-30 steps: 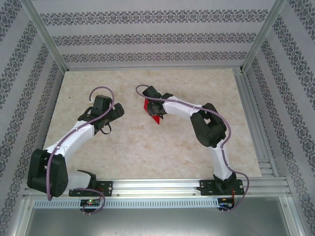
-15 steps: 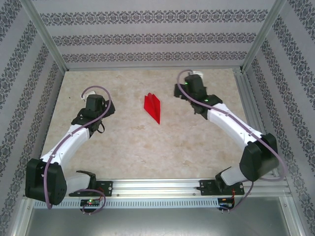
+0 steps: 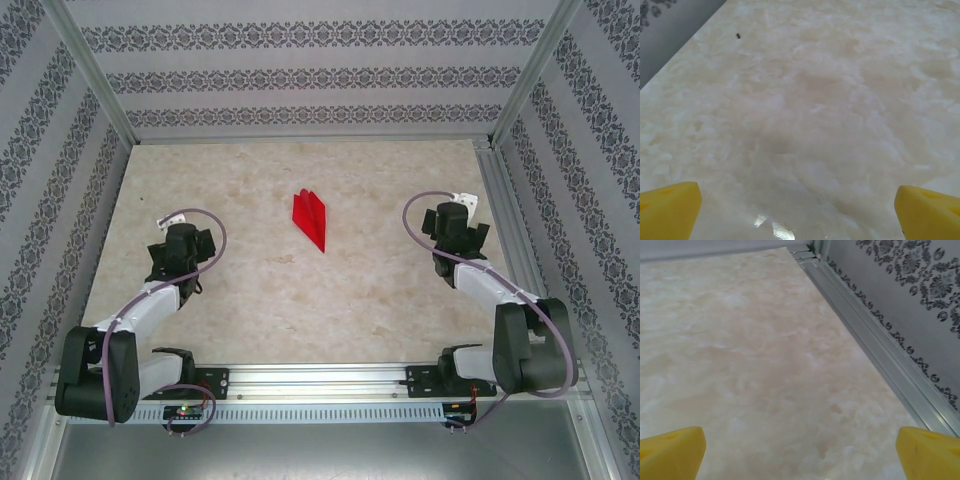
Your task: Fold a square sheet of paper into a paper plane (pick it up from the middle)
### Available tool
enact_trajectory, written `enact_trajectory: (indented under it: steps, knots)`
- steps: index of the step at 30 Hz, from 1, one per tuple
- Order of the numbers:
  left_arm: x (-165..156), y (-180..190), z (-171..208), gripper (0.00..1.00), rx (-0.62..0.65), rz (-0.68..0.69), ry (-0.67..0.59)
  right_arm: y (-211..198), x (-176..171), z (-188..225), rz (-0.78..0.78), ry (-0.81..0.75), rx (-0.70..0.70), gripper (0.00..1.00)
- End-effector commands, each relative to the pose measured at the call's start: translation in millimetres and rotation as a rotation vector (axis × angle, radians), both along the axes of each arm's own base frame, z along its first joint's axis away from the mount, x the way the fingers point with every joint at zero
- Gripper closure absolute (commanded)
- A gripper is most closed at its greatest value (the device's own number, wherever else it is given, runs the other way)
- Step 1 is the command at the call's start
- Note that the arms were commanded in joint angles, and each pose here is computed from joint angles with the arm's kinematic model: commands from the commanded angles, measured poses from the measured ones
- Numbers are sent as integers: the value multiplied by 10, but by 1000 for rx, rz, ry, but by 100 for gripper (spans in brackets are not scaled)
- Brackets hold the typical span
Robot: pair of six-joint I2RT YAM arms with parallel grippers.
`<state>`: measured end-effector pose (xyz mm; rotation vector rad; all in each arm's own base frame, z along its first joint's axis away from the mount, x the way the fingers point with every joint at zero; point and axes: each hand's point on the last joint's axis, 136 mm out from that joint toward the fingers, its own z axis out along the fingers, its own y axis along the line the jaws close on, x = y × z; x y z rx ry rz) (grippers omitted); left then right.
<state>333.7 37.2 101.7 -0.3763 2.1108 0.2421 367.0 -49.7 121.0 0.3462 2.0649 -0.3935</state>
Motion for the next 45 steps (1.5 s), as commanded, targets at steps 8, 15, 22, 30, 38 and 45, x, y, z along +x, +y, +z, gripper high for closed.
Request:
enact_trajectory:
  steps: [8,15,22,30,38,45]
  knots:
    - [353,-278,338,0,55,-277,-265,44,351,188,147,-309,12,2]
    - [443,-437,376,0,41,-374,-335,225,332,113,273,-343,33,2]
    - [602,-467,191,0,25,-387,-317,279,320,110,308,-360,28,2]
    - [695,-479,25,0,23,-390,-270,247,336,86,288,-344,32,2]
    - [726,-562,13,0,56,-409,-245,249,335,87,289,-345,30,2]
    - [732,-565,7,0,57,-411,-241,249,335,82,288,-343,32,2]
